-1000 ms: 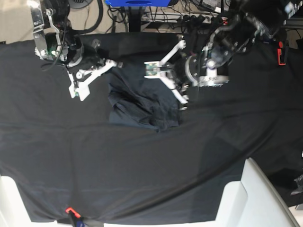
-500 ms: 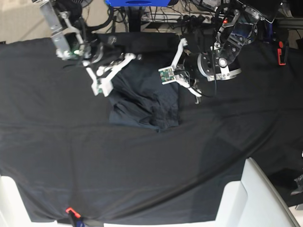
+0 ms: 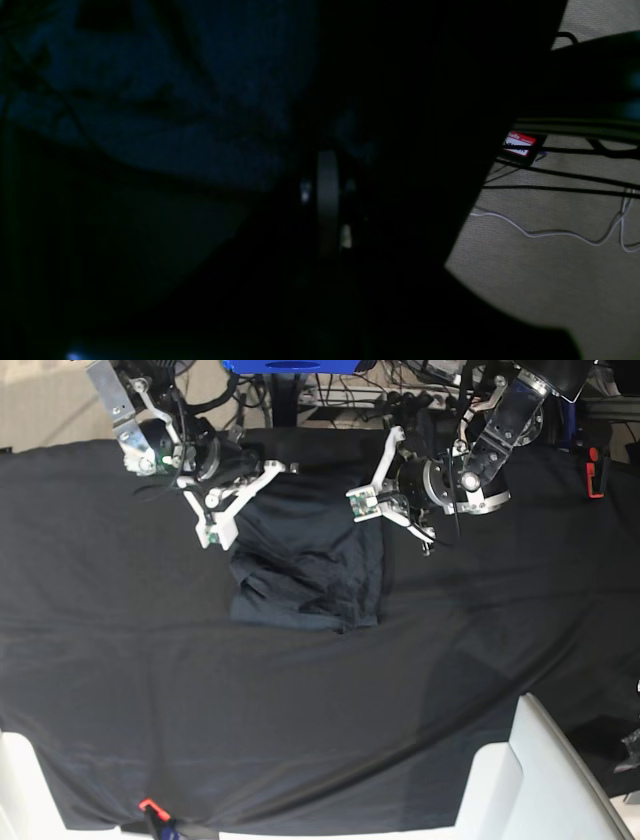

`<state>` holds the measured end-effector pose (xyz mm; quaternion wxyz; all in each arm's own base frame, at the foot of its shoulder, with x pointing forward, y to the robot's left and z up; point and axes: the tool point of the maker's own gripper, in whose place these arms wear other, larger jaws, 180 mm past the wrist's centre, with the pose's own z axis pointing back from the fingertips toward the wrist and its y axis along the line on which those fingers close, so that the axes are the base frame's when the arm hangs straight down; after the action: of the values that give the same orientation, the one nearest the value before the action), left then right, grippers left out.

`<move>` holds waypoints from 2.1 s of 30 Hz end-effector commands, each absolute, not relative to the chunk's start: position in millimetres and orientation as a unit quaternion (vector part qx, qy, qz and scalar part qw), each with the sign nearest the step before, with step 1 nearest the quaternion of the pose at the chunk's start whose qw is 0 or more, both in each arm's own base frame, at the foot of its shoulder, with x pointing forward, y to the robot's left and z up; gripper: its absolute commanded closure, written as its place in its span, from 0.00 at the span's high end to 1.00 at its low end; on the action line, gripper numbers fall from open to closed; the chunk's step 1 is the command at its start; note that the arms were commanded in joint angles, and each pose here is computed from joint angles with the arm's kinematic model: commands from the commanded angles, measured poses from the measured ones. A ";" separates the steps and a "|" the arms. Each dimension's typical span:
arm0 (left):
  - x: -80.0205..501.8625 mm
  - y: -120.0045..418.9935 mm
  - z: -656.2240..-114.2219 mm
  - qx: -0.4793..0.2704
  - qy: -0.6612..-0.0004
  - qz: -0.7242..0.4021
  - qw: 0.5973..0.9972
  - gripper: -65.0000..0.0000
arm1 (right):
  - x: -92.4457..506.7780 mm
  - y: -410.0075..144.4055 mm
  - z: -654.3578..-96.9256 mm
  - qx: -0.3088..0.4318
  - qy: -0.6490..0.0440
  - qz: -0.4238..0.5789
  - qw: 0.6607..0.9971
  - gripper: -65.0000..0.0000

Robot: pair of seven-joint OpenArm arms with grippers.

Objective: Fold the T-shirt properly
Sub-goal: 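Lower both grippers onto the bundle's collar edge and press it flat, then raise the left gripper away and press the bundle's side with the right gripper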

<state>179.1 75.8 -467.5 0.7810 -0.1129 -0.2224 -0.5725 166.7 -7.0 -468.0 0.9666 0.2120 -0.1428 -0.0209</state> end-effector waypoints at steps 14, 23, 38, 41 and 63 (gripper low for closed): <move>222.3 99.0 -428.4 -0.070 -0.293 -0.527 0.795 0.00 | 247.6 -65.0 -399.9 0.196 -0.282 -0.088 0.935 0.04; 177.0 242.6 -452.6 0.015 -0.231 -0.340 0.911 0.00 | 296.0 -46.7 -376.3 0.272 -0.266 -0.022 0.924 0.46; 117.9 295.3 -461.2 0.046 -0.193 -0.226 0.954 0.00 | 299.4 -54.3 -419.7 0.268 -0.209 -0.029 0.940 0.37; 117.9 295.8 -461.0 0.046 -0.193 -0.225 0.954 0.00 | 302.2 -57.1 -425.0 0.265 -0.202 -0.034 0.942 0.37; 122.1 297.4 -459.6 0.049 -0.197 -0.226 0.953 0.00 | 316.2 -39.3 -430.4 0.280 -0.187 -0.047 0.940 0.36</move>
<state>117.4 290.5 -466.4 0.9556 0.0387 -0.1883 -0.2234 303.0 -40.3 -442.8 0.9459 0.2735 -0.1667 -0.0513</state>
